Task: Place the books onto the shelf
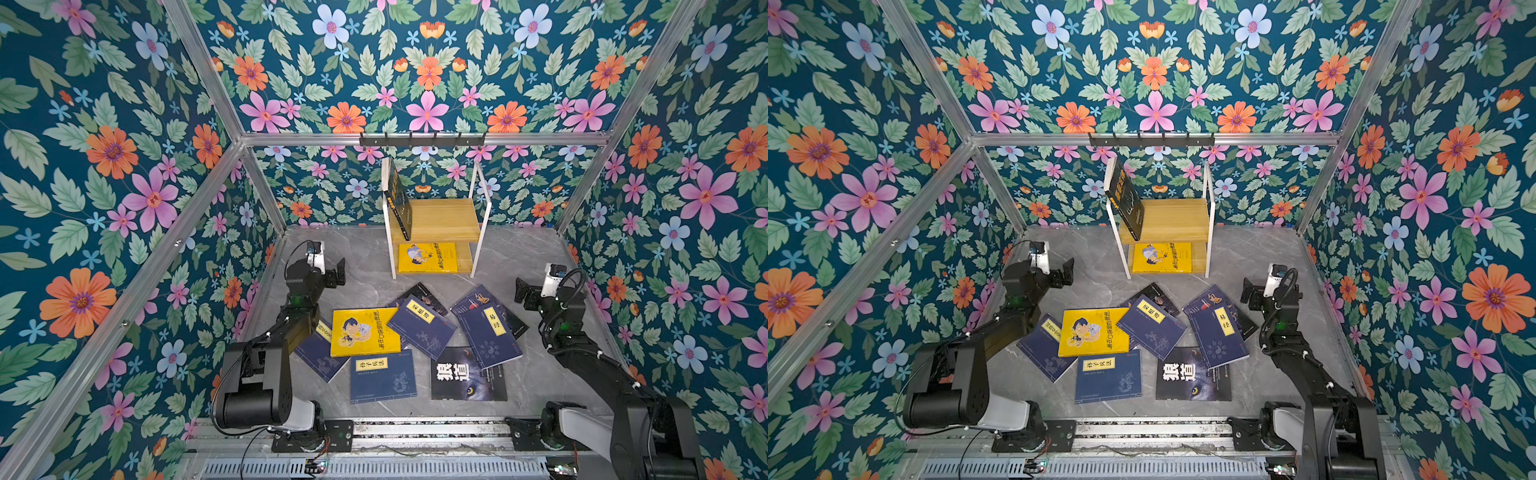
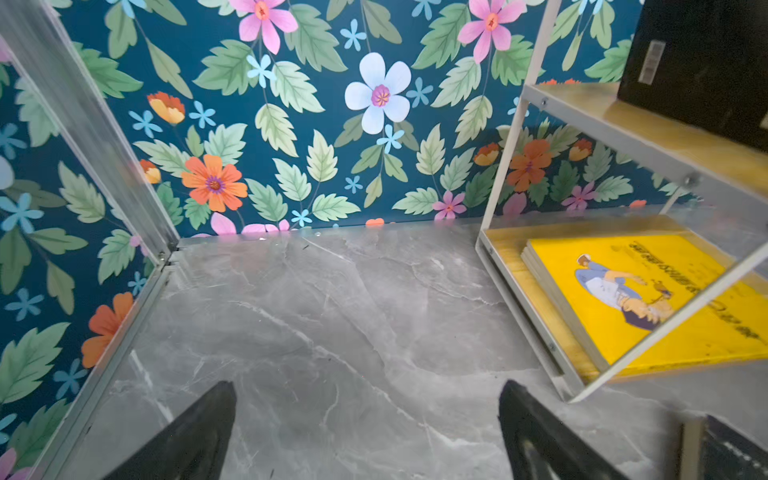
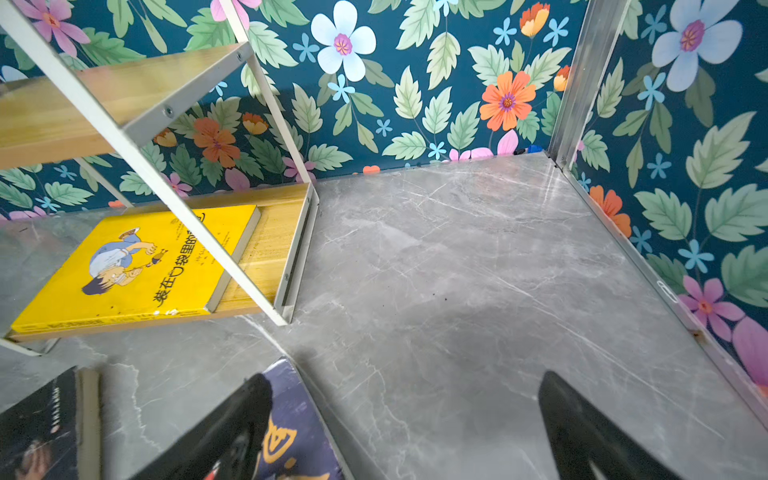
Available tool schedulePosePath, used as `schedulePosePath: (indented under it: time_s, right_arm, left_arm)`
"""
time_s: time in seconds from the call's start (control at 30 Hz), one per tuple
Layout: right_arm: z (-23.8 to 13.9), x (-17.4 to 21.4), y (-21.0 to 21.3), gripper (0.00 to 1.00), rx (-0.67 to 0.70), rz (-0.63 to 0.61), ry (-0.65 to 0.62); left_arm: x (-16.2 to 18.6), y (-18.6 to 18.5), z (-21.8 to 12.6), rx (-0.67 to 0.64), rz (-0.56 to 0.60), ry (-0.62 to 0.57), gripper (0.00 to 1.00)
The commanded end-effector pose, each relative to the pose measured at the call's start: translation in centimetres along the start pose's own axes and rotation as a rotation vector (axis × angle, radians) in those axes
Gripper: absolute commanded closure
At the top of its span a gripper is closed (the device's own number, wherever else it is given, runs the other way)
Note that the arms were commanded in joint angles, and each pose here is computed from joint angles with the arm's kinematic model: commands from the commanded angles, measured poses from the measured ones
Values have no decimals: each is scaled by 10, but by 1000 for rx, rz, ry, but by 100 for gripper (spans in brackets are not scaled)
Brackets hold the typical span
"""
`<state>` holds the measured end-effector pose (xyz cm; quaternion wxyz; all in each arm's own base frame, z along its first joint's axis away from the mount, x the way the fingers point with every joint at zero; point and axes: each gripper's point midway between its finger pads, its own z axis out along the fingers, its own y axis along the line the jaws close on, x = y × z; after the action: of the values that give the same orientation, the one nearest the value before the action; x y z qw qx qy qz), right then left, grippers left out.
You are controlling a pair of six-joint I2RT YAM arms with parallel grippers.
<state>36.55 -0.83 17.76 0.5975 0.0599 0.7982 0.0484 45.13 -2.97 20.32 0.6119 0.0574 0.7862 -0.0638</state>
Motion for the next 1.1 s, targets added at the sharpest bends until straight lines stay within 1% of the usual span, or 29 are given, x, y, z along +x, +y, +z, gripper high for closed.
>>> schedulePosePath:
  time_s: [0.0,0.07,0.13,0.2,0.27,0.37,0.47,0.53,0.6,0.73,0.83,0.97,1.07]
  right_arm:
    - [-12,11,12,1,-47,108,112]
    - [-18,9,22,1,-78,162,145]
    - [-24,11,34,1,-100,225,197]
    - [-31,13,52,1,-142,279,246]
    - [-36,17,75,2,-203,309,283]
    - [-42,27,100,5,-245,345,335]
    - [-48,38,124,7,-275,386,388]
    - [-49,46,140,11,-301,387,414]
    - [-50,54,155,14,-327,376,462]
    - [-56,77,178,23,-324,367,577]
    - [-57,89,197,34,-360,369,621]
    - [-57,105,214,51,-379,380,692]
    - [-53,119,217,67,-371,381,725]
  left_arm:
    - [23,-15,4,55,-134,251,0]
    - [13,-31,5,112,-212,285,0]
    - [7,-54,1,205,-287,304,0]
    - [8,-80,-4,292,-348,348,0]
    - [19,-106,-9,357,-389,420,0]
    - [41,-140,-15,431,-416,506,0]
    - [56,-172,-23,511,-392,535,0]
    - [67,-183,-27,537,-378,557,0]
    - [78,-187,-29,538,-381,583,2]
    - [96,-190,-31,535,-402,611,8]
    - [105,-202,-34,564,-390,640,11]
    - [117,-210,-39,584,-392,685,15]
    - [125,-211,-43,585,-412,699,19]
